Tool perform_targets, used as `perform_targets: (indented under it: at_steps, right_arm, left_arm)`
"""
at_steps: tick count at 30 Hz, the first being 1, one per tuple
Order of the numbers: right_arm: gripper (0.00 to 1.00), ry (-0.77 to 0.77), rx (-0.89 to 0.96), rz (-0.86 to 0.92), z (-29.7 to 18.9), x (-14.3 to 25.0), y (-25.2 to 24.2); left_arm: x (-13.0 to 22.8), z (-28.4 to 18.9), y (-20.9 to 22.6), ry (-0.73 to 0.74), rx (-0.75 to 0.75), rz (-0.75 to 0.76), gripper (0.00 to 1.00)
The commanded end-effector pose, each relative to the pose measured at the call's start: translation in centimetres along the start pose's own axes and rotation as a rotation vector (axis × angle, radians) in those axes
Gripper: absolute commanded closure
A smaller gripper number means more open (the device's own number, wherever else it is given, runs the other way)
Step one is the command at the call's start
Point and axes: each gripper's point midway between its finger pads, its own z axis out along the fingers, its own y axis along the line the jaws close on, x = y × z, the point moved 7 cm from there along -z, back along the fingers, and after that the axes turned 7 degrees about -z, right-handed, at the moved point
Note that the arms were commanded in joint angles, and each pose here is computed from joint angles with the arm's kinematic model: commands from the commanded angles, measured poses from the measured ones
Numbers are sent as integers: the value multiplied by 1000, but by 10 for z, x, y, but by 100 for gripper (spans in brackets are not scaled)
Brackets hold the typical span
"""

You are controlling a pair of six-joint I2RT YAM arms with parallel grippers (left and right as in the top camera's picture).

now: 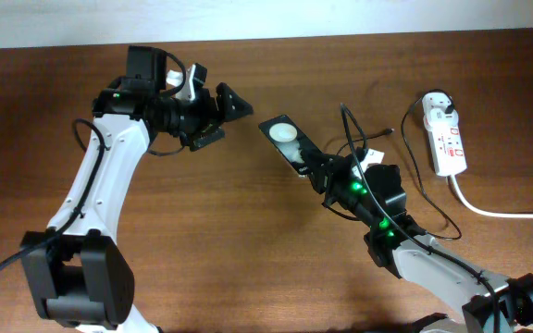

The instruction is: Plug charger to phone and switch on socket

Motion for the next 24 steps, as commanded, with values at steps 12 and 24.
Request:
perform_targets:
  at_steps: [12, 24]
  right_arm:
    - [96, -5, -120, 23, 0, -1, 27]
    - [96, -26, -150, 15, -1, -3, 32]
  left_arm:
    - [35, 36, -24, 57, -76, -28, 1]
    - [36, 57, -44, -62, -84, -425, 21]
